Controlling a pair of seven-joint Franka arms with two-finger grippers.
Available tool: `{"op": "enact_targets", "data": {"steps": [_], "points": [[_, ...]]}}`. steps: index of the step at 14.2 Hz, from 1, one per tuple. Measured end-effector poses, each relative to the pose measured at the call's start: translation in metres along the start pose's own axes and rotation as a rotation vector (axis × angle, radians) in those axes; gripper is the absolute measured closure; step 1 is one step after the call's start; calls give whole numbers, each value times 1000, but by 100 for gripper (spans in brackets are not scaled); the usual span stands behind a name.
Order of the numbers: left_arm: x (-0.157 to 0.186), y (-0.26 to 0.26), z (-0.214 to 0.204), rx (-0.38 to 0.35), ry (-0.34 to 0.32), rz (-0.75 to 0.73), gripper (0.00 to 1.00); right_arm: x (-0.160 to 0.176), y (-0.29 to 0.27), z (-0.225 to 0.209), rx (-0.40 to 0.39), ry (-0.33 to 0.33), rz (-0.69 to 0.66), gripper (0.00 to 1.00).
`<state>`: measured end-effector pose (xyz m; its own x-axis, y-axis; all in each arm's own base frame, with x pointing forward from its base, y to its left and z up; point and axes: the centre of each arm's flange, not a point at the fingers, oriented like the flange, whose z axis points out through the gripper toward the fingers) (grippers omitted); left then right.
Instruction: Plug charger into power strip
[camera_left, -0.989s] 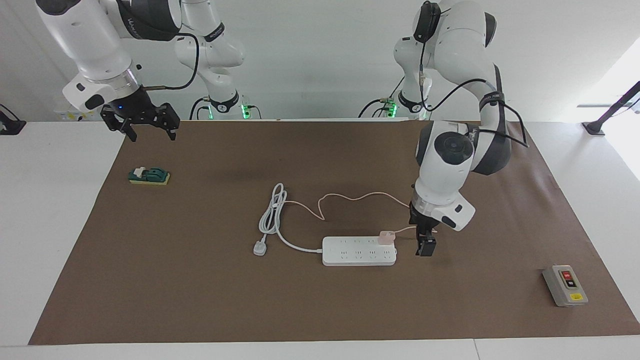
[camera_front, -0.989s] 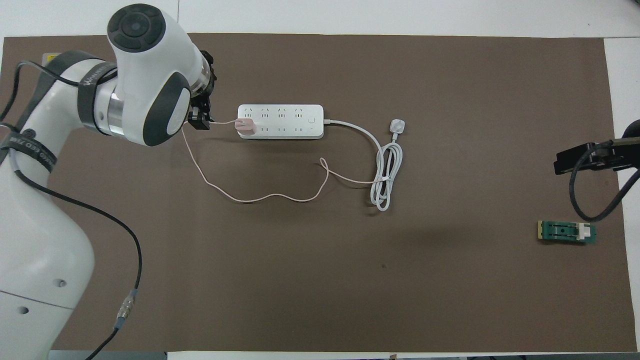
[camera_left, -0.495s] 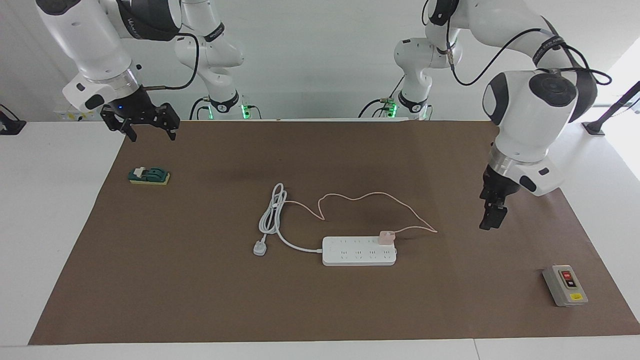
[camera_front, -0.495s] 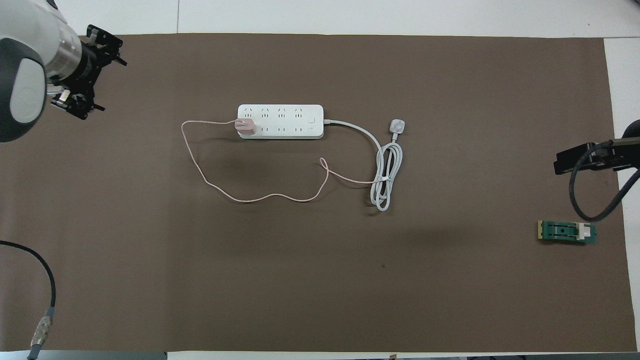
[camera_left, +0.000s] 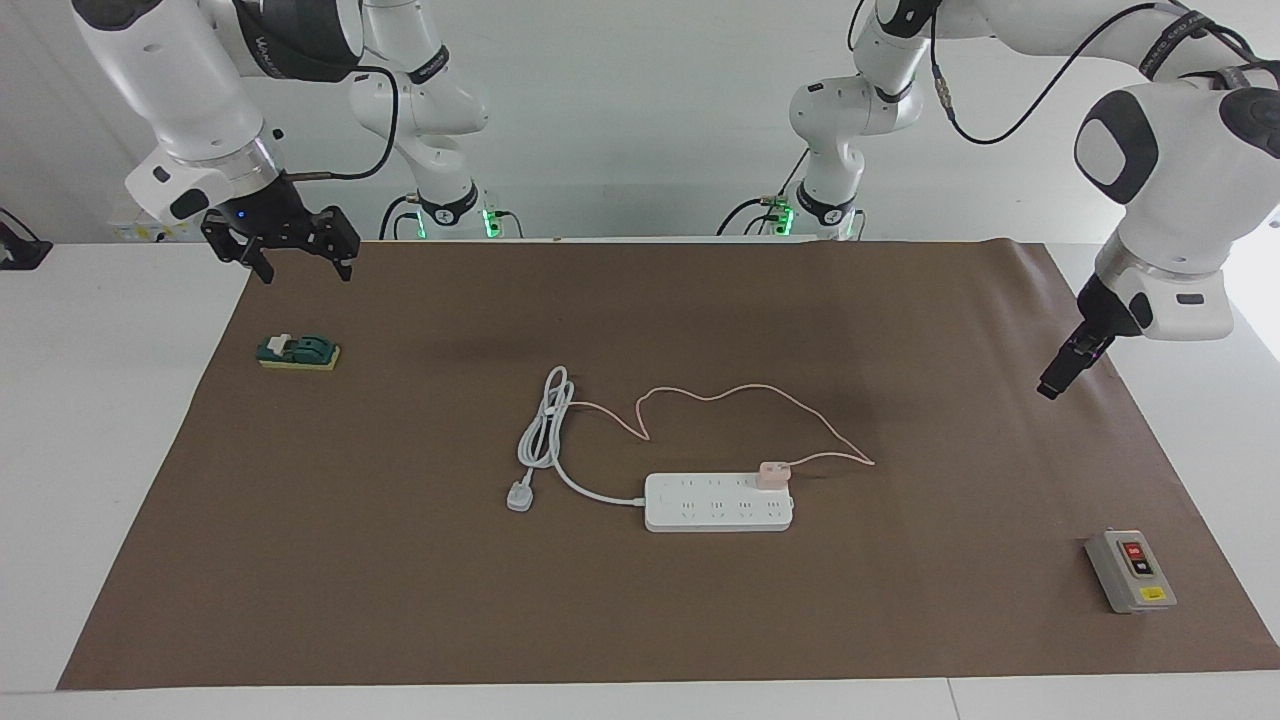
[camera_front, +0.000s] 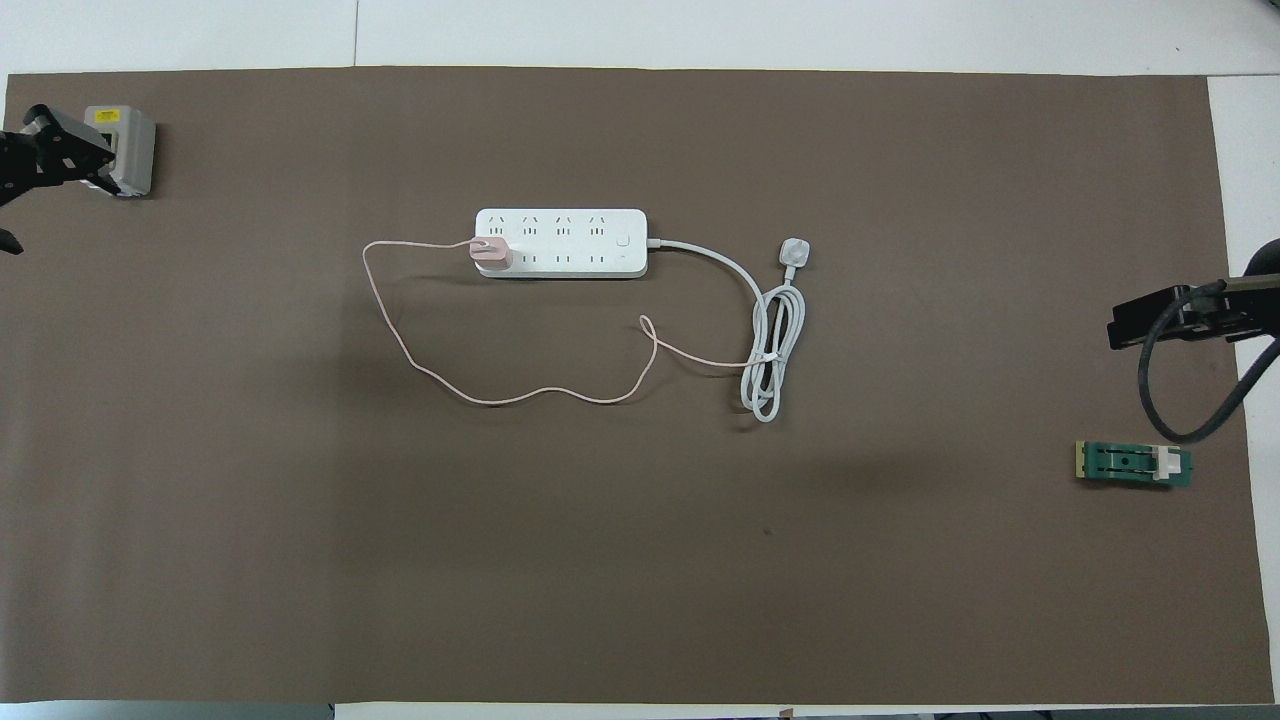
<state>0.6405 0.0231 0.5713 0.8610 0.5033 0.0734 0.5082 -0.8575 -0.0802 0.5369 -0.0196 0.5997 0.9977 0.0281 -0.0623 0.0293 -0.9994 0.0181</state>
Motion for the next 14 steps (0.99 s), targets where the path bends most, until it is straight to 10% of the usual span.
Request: {"op": "enact_targets", "data": {"steps": [9, 14], "points": [[-36, 22, -4, -23, 56, 299, 0, 0, 0, 0, 0, 0, 0, 0], [-73, 25, -10, 20, -16, 382, 0, 0, 0, 0, 0, 0, 0, 0]]}}
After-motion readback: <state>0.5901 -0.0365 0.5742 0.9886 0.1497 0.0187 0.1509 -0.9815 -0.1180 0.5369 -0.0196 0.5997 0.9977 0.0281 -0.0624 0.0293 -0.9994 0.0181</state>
